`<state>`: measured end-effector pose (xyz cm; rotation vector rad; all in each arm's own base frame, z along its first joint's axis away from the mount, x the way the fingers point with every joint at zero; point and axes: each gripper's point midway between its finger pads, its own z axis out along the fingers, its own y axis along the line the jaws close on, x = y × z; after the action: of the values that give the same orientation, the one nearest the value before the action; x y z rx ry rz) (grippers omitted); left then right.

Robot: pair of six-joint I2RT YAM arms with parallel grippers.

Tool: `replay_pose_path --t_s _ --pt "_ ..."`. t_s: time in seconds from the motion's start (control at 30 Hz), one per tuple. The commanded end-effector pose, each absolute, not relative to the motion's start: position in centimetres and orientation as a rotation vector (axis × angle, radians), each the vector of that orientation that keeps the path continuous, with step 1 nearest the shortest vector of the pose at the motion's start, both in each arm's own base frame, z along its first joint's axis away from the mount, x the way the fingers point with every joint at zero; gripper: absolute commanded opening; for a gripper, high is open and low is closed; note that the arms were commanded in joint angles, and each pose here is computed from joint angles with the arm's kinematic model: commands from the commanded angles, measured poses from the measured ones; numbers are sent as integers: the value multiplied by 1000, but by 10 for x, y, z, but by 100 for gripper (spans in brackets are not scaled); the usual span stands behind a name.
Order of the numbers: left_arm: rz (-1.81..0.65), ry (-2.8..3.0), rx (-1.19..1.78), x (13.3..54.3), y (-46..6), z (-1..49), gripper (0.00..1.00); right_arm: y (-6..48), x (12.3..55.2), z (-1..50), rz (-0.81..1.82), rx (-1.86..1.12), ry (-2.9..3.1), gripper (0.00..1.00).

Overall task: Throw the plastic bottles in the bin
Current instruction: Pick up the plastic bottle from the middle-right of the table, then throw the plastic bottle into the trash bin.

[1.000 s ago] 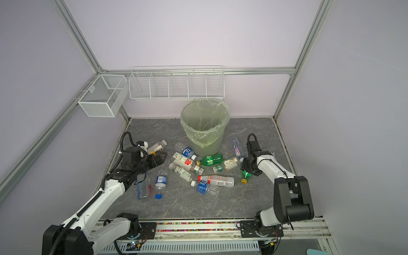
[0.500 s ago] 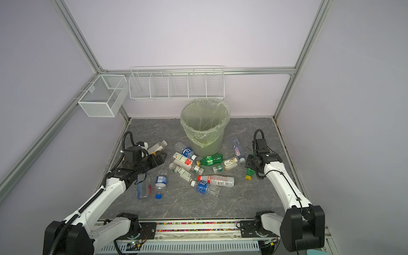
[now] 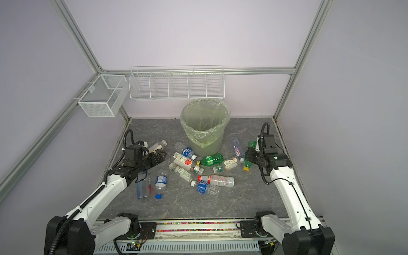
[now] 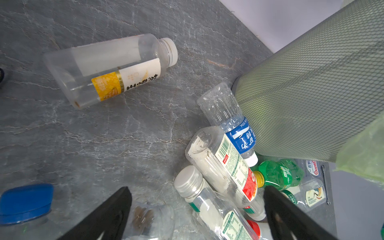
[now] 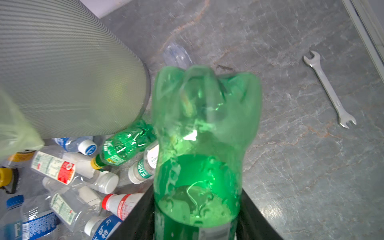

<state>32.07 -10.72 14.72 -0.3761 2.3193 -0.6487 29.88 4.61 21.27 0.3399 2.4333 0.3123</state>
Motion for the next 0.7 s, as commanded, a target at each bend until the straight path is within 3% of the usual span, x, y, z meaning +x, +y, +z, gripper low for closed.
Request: replay_pose_path --t_s 0.0,0.67 --pt "-628 2331 -381 322 -107 149 99 60 304 249 412 264 2322 55" --pt "-650 2309 -353 325 -110 158 99 137 332 394 738 -29 1943 55"
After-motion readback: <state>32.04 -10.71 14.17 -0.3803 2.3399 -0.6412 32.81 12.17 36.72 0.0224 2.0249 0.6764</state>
